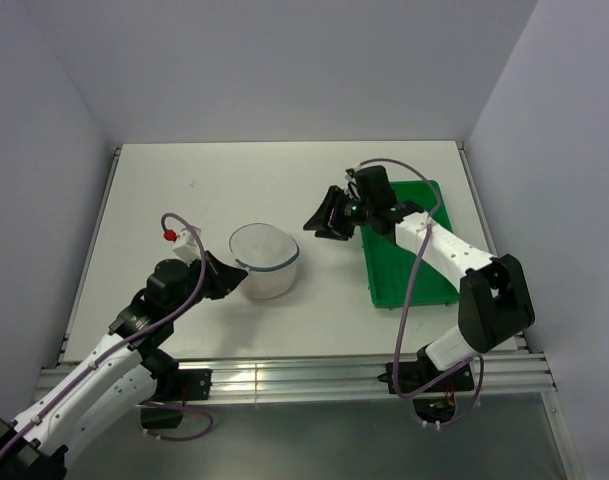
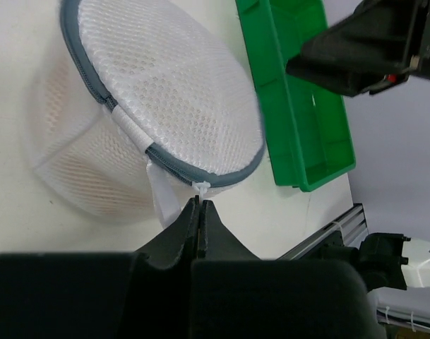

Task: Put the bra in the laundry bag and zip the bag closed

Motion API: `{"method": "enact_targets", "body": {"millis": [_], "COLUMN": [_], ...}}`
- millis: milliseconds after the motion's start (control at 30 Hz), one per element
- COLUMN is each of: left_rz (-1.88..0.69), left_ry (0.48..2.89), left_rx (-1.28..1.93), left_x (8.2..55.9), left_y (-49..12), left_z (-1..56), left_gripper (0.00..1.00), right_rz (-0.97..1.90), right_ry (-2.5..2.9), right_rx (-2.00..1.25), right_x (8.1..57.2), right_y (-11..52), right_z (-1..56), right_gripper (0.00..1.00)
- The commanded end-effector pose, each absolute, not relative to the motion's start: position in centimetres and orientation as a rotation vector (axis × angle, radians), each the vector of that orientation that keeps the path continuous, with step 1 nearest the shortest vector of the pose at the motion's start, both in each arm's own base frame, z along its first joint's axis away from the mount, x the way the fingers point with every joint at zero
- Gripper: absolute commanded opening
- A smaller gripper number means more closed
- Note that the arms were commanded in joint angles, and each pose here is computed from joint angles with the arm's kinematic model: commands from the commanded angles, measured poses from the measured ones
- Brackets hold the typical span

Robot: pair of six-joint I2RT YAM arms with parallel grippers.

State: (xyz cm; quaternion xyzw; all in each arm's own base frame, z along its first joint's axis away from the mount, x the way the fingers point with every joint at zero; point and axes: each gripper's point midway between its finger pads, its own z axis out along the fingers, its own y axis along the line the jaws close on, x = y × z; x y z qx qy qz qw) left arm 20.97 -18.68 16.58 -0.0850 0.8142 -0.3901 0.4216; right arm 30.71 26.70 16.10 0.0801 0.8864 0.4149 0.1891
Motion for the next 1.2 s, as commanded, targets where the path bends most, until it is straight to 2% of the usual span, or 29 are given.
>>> {"method": "enact_targets", "body": {"millis": [0,33,133,433,567,933,1000,1067,1100,1167], "left_rz": [-1.044,-1.072,-1.098,-1.163,-1.167,-1.162,-1.157,-1.150,-1.142,-1.122], "left_ry": [1.999,1.989,2.010,2.019,2.037,2.060,2.064,2.069,2.077,2.091], "left_rx": [-0.139,-0.107,-0.062,0.002,0.031,0.050,0.047,0.049,0.047,0.040], "left_x": [20.6,20.3,20.1,19.8,19.8,19.8,19.9,19.9,19.9,19.9], "left_y": [-19.9,-20.6,-22.3,-26.5,-27.8,-28.6,-28.5,-28.5,-28.4,-28.1], "left_z": [19.0,19.5,19.4,19.8,19.4,19.0,18.9,18.8,18.7,18.4], "left_gripper": [0.00,0.00,0.00,0.00,0.00,0.00,0.00,0.00,0.00,0.00], "right_rz": [1.143,1.147,1.134,1.288,1.324,1.323,1.339,1.339,1.335,1.332], "right_ry": [2.388,2.387,2.388,2.370,2.369,2.437,2.434,2.444,2.448,2.451], "right_rx": [0.169,0.165,0.175,0.330,0.335,0.333,0.333,0.346,0.350,0.352], "right_x": [33.0,33.1,32.9,24.8,22.7,23.7,24.0,24.3,24.4,24.6], "right_y": [26.8,27.0,27.4,27.4,28.2,31.6,32.1,32.4,32.4,32.7], "right_z": [19.8,20.2,21.3,20.4,19.3,16.9,16.9,16.4,16.2,16.2], "right_gripper": [0.54,0.59,0.62,0.64,0.65,0.65,0.61,0.52,0.35,0.21]}}
